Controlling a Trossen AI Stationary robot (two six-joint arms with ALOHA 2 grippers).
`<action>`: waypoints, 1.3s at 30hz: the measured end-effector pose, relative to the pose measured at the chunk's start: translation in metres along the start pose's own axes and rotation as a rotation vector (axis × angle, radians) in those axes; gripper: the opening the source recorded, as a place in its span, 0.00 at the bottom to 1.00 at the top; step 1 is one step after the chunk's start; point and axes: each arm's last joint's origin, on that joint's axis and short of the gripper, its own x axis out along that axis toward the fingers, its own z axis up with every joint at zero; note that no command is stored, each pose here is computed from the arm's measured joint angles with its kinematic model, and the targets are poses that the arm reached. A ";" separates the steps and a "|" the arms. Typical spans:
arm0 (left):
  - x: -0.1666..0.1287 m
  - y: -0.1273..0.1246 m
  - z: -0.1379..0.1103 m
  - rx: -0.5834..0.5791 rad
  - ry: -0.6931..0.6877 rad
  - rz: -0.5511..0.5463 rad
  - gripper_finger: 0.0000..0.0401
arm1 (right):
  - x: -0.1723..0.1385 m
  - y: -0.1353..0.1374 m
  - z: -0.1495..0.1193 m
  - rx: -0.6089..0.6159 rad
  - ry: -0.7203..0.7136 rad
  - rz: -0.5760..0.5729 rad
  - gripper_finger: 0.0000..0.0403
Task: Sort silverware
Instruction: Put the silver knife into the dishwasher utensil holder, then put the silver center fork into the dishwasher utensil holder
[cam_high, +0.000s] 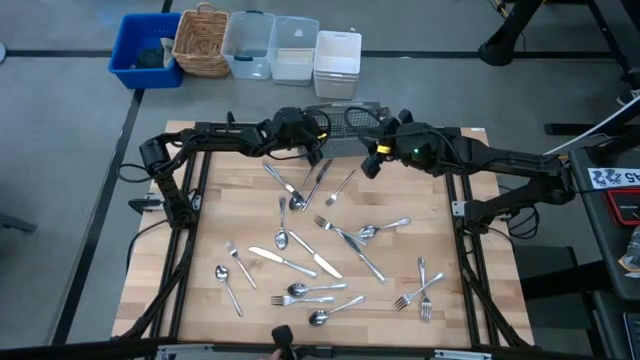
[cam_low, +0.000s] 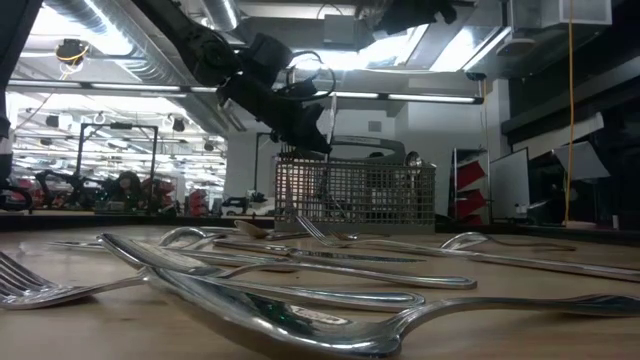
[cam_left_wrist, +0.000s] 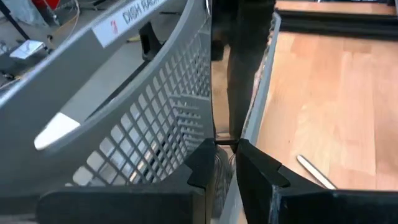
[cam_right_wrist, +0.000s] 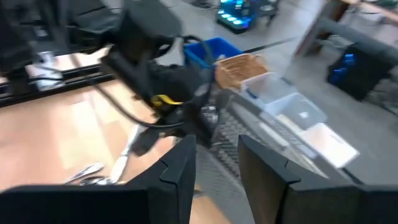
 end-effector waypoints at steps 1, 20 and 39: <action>0.000 0.000 -0.001 -0.002 0.008 -0.001 0.12 | 0.000 0.001 0.000 -0.001 0.004 0.020 0.30; -0.007 -0.001 0.003 -0.108 0.024 0.021 0.31 | -0.001 0.004 -0.006 0.059 0.072 0.162 0.30; -0.119 -0.006 0.036 -0.182 0.148 -0.124 0.29 | 0.041 0.055 -0.053 0.272 0.546 0.395 0.30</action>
